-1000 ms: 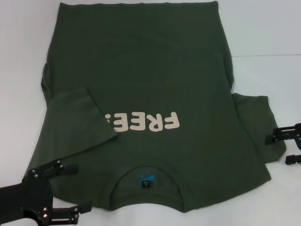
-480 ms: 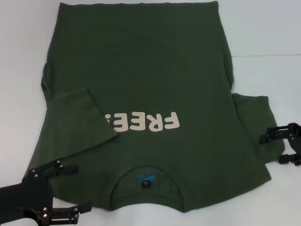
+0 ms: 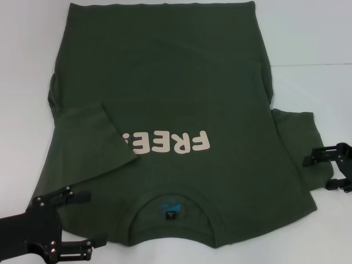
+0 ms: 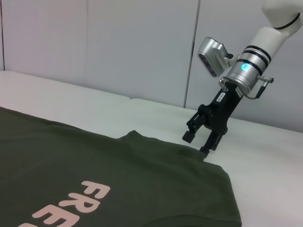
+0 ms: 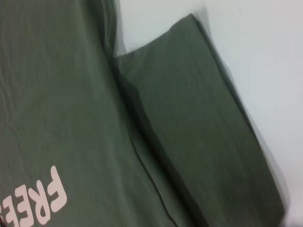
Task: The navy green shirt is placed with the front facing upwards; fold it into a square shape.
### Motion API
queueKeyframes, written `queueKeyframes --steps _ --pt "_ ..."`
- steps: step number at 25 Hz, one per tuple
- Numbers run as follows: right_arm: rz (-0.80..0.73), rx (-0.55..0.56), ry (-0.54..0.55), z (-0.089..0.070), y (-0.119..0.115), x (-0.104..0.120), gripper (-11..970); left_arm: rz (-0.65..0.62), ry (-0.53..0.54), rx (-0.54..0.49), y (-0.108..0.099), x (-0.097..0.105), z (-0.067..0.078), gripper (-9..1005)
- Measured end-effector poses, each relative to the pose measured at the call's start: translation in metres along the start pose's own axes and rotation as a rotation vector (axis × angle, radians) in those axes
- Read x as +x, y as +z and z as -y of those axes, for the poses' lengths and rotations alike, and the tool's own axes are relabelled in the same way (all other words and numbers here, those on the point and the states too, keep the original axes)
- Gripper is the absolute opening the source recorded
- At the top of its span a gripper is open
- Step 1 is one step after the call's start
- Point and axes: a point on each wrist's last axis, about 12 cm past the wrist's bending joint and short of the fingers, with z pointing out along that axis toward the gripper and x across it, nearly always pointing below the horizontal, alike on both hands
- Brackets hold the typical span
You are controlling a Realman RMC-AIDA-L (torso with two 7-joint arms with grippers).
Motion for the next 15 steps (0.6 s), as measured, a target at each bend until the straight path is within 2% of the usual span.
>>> queueKeyframes --steps 15 --pt "0.024 -0.024 0.008 -0.0036 0.0077 -0.0002 912 -0.001 0.004 0.011 0.0035 -0.0018 -0.0010 960"
